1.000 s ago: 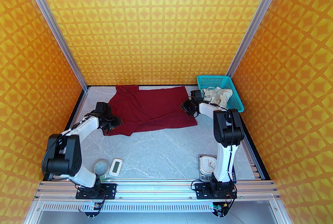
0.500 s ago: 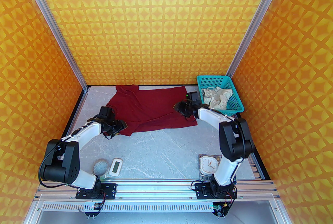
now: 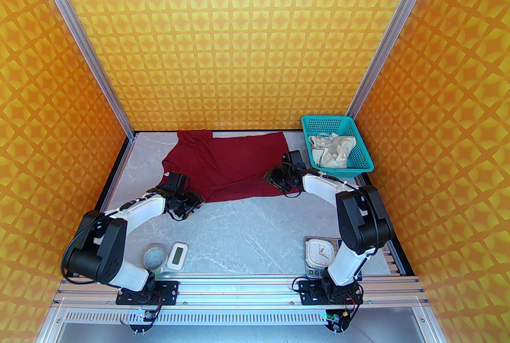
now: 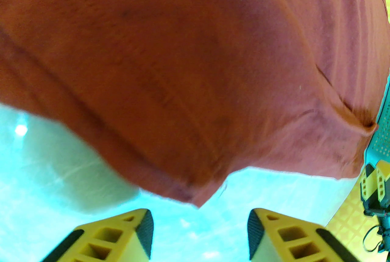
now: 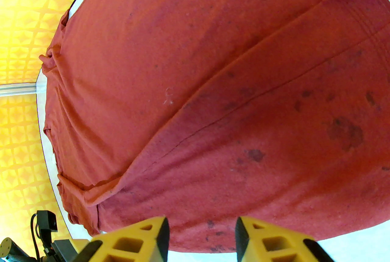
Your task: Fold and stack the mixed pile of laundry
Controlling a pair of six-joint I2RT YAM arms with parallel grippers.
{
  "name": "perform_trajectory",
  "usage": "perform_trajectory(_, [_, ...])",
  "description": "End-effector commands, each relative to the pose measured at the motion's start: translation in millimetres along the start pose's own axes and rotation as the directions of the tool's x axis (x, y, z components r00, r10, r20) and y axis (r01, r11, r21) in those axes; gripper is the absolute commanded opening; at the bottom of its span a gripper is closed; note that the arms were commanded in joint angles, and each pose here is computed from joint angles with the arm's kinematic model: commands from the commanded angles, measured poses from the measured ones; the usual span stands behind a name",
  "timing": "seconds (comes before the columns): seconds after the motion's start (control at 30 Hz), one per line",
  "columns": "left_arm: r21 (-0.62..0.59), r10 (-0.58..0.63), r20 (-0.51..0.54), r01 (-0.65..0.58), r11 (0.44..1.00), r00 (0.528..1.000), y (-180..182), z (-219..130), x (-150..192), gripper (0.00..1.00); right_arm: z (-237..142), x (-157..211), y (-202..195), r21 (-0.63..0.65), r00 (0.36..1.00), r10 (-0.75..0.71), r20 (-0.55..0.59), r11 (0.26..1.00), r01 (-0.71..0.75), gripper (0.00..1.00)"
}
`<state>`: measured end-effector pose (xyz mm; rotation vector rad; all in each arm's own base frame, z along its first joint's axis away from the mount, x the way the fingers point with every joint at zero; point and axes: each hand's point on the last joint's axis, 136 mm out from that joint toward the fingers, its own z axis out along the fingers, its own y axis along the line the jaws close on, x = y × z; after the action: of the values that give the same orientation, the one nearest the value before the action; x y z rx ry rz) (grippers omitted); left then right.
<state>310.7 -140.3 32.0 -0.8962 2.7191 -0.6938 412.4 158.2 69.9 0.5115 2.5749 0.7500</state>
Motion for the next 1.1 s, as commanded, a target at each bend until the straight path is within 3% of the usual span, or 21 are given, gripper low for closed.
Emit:
perform_trajectory(0.0, [0.023, -0.011, 0.064, 0.009, 1.0, 0.998, -12.7, 5.3, -16.3, 0.46, -7.3, -1.5, 8.8, -0.038, 1.0, -0.03, 0.008, 0.999, 0.03, 0.41])
perform_trajectory(0.1, [0.027, -0.017, 0.076, 0.015, 1.0, 0.997, -15.6, 11.2, -21.8, 0.38, -6.9, 0.3, 8.3, -0.04, 1.0, -0.029, 0.004, 0.999, 0.03, 0.41])
perform_trajectory(0.23, [0.035, -0.024, 0.097, 0.02, 0.999, 0.995, -18.8, 11.5, -25.0, 0.15, -8.6, -0.3, 9.8, -0.045, 1.0, -0.03, 0.005, 0.999, 0.03, 0.41])
perform_trajectory(0.37, [0.025, -0.003, 0.134, 0.0, 1.0, 0.991, -19.0, 6.7, -31.0, 0.0, -11.4, -2.1, 11.5, -0.048, 0.999, -0.033, 0.013, 0.998, 0.034, 0.41])
perform_trajectory(0.83, [0.013, 0.079, 0.168, -0.082, 0.997, 0.983, -46.3, -22.7, -44.9, 0.0, -14.1, -3.0, 15.8, -0.055, 0.999, -0.035, 0.006, 0.998, 0.035, 0.4])
perform_trajectory(1.07, [-0.008, 0.074, 0.137, -0.073, 0.997, 0.988, -37.3, -20.8, -36.3, 0.0, -13.0, -0.2, 13.6, -0.049, 0.999, -0.037, -0.004, 0.998, 0.037, 0.41])
